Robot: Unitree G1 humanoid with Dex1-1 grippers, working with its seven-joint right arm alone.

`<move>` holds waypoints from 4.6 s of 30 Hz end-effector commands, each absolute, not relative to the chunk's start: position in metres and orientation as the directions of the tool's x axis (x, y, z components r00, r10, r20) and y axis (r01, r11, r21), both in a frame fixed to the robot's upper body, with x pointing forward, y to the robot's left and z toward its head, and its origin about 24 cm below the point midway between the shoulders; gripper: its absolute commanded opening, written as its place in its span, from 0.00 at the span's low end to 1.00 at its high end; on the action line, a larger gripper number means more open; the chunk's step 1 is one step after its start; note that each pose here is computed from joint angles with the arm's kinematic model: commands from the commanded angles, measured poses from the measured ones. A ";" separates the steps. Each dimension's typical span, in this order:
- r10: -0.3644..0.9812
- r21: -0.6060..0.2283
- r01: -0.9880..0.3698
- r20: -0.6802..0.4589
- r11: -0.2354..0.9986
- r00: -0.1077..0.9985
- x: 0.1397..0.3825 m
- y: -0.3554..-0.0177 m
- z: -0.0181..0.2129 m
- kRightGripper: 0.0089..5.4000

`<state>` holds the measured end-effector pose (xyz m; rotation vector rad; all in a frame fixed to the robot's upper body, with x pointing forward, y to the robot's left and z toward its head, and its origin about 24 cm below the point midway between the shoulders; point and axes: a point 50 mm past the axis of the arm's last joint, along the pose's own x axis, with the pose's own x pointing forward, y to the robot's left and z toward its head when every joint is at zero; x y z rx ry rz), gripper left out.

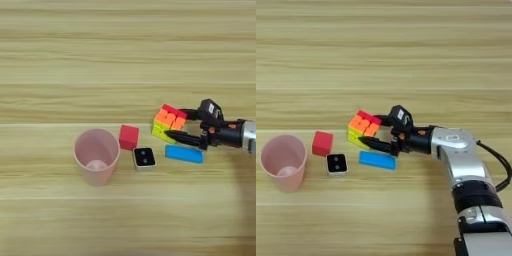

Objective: Move the objects on the table

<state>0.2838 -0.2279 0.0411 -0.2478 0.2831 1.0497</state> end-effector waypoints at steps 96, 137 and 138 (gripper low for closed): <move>0.901 -0.301 -0.863 -0.024 0.406 0.433 0.333 -0.138 0.119 1.00; 0.979 -0.317 -0.948 -0.200 -0.021 0.045 0.271 -0.167 0.098 1.00; 0.978 -0.316 -0.948 -0.206 -0.022 0.046 0.271 -0.166 0.097 1.00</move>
